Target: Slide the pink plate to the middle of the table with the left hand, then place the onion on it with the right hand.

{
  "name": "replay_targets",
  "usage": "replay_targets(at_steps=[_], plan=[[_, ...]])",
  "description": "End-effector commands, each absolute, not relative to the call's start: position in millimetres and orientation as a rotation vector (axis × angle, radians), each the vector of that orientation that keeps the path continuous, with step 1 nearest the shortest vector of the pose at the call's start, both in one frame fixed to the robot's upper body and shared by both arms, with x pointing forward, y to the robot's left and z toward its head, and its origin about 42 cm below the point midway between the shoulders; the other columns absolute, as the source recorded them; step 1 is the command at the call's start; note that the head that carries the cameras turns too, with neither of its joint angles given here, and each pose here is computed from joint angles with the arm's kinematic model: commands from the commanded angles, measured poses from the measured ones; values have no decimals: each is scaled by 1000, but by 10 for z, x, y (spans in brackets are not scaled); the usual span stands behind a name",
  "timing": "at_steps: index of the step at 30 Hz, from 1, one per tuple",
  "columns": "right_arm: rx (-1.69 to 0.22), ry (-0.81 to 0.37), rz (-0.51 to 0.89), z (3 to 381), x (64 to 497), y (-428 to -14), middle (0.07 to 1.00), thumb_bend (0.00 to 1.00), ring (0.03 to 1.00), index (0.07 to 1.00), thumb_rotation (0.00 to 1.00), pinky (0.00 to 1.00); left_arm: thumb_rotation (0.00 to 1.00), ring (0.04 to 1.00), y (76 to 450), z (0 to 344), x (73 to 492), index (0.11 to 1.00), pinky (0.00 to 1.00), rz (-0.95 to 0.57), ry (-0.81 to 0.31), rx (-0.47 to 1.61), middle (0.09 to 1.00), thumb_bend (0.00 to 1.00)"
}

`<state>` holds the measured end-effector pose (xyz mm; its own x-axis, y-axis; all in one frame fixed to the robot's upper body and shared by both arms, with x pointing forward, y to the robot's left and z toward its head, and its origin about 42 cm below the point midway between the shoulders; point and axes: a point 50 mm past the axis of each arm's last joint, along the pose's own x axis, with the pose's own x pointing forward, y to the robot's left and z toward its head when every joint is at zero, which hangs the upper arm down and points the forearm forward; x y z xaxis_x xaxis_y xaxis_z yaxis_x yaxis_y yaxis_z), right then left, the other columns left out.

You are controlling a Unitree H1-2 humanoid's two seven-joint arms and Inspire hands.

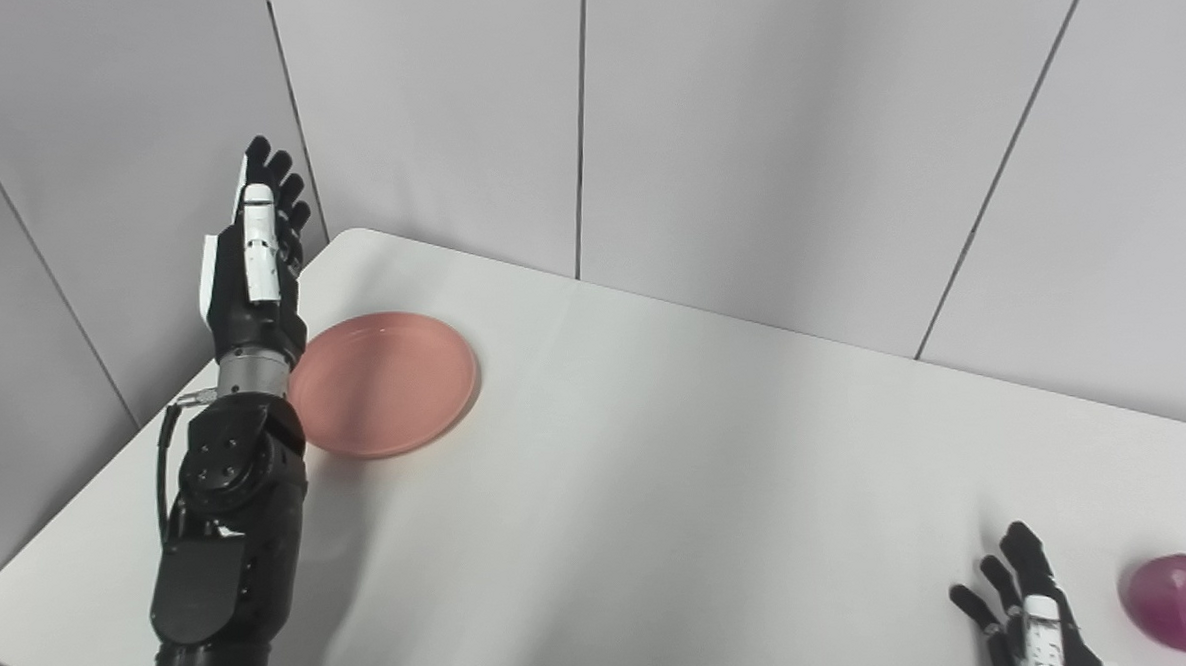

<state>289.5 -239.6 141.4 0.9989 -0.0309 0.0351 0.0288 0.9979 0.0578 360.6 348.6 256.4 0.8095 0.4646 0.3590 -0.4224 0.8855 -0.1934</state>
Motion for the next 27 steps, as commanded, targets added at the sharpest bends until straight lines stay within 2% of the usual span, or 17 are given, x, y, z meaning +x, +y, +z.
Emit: replay_targets(at_steps=[1, 3, 5, 6, 13, 15, 27], plan=[[72, -27, -34, 1412, 2900, -2399, 943, 454, 929, 918, 913, 936, 1000, 979, 3549, 2789, 3632, 964, 980, 469, -503, -90, 973, 441], [73, -27, -33, 1414, 2900, -2402, 937, 465, 920, 908, 888, 916, 1000, 985, 3576, 2782, 3639, 972, 986, 468, -504, -92, 981, 443], [66, -30, -29, 1417, 2901, -2405, 947, 448, 933, 918, 920, 948, 1000, 986, 3604, 2770, 3643, 972, 980, 471, -502, -99, 984, 446], [61, -32, -28, 1419, 2901, -2407, 952, 470, 938, 923, 923, 955, 1000, 983, 3617, 2766, 3644, 965, 974, 475, -501, -101, 982, 439], [59, -35, -24, 1412, 2904, -2419, 960, 506, 948, 932, 911, 971, 1000, 980, 3711, 2723, 3629, 956, 974, 505, -487, -93, 976, 432], [60, -34, -24, 1411, 2907, -2425, 959, 480, 947, 932, 922, 973, 1000, 973, 3745, 2707, 3617, 953, 971, 519, -480, -77, 979, 433], [61, -41, -17, 1424, 2903, -2440, 963, 491, 953, 937, 924, 994, 1000, 993, 3903, 2564, 3580, 970, 998, 528, -461, -76, 998, 449]])
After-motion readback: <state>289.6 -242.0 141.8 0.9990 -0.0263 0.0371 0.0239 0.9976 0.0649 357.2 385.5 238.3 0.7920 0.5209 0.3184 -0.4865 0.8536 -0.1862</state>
